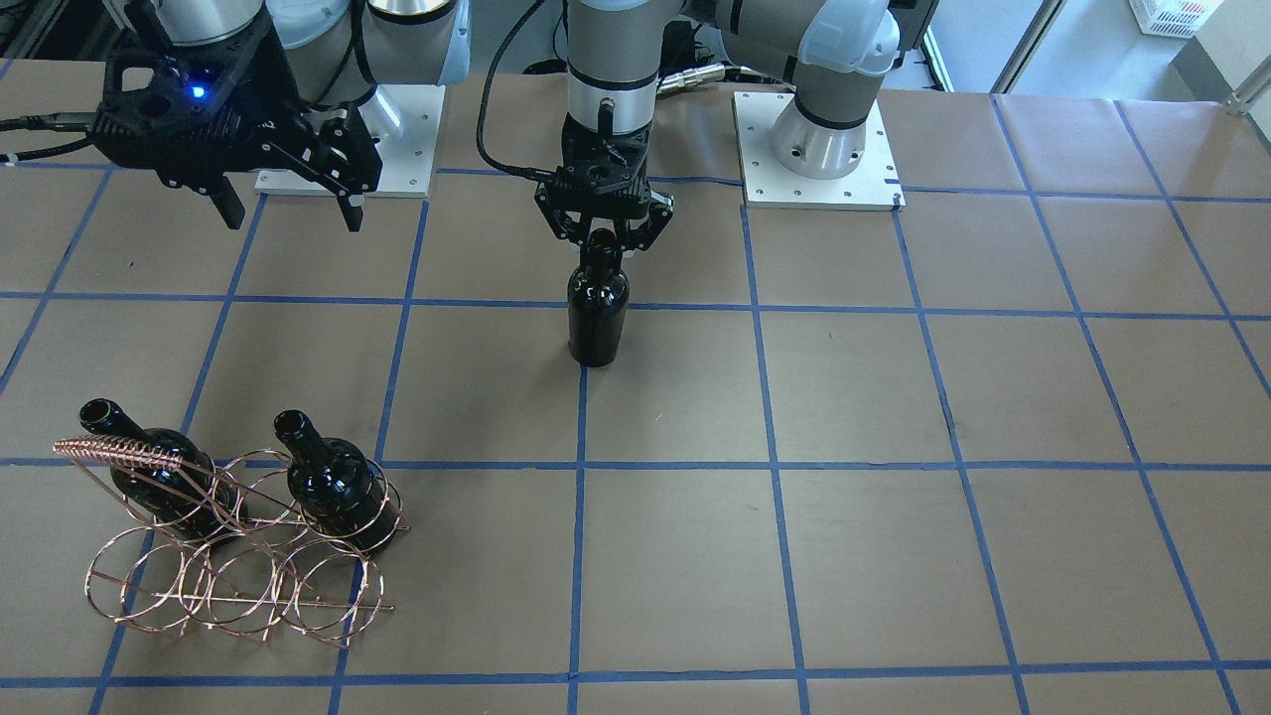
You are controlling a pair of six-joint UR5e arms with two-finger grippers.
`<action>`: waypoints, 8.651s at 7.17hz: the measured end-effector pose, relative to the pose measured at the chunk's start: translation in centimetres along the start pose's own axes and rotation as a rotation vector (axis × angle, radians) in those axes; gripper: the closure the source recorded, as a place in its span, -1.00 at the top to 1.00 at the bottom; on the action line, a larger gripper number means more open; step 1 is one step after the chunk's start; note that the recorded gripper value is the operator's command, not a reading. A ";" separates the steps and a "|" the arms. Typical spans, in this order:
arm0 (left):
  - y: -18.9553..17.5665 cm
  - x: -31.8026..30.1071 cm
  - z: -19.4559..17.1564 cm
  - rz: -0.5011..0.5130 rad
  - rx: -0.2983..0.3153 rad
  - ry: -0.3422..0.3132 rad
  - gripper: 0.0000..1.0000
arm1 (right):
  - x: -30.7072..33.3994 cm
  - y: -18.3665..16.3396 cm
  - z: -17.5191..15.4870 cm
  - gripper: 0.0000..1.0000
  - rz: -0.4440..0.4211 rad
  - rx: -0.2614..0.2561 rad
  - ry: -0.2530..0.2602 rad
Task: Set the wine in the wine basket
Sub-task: 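Lower the bottle upright onto the table and open the left gripper, then withdraw the left gripper while the right gripper moves over the standing bottle, then close the right gripper on the bottle neck and lift it, then carry the bottle with the right gripper over the copper wine rack, then lower the bottle into the empty rack slot between the other bottles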
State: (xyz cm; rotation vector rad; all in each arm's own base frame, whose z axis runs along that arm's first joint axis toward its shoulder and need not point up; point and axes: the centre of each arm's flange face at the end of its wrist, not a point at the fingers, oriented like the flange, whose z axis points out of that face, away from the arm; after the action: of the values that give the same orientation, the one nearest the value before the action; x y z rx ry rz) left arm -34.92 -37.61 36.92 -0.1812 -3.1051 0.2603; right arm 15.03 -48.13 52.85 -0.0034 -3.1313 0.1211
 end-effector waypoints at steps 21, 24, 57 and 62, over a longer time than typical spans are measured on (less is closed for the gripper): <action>-11.0 -23.4 -17.2 -0.046 -0.151 -0.015 0.89 | -24.4 7.3 7.8 0.99 0.029 -0.070 0.002; -10.8 -24.6 -17.1 -0.014 -0.154 -0.020 1.00 | -24.8 8.9 11.9 0.97 -0.002 -0.145 0.042; -10.4 -24.1 -16.2 0.009 -0.168 -0.018 1.00 | 11.5 -12.8 1.7 -0.81 0.117 -0.086 -0.040; -10.4 -24.1 -16.2 0.010 -0.166 -0.018 1.00 | 11.4 -14.3 4.4 -0.81 0.115 -0.108 -0.037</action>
State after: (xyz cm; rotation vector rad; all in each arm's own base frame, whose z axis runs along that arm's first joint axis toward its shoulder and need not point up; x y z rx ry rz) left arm -11.72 -47.94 54.36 -0.1975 -3.1438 0.0043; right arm 3.53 -62.70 49.65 -0.1837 -3.1696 -0.0484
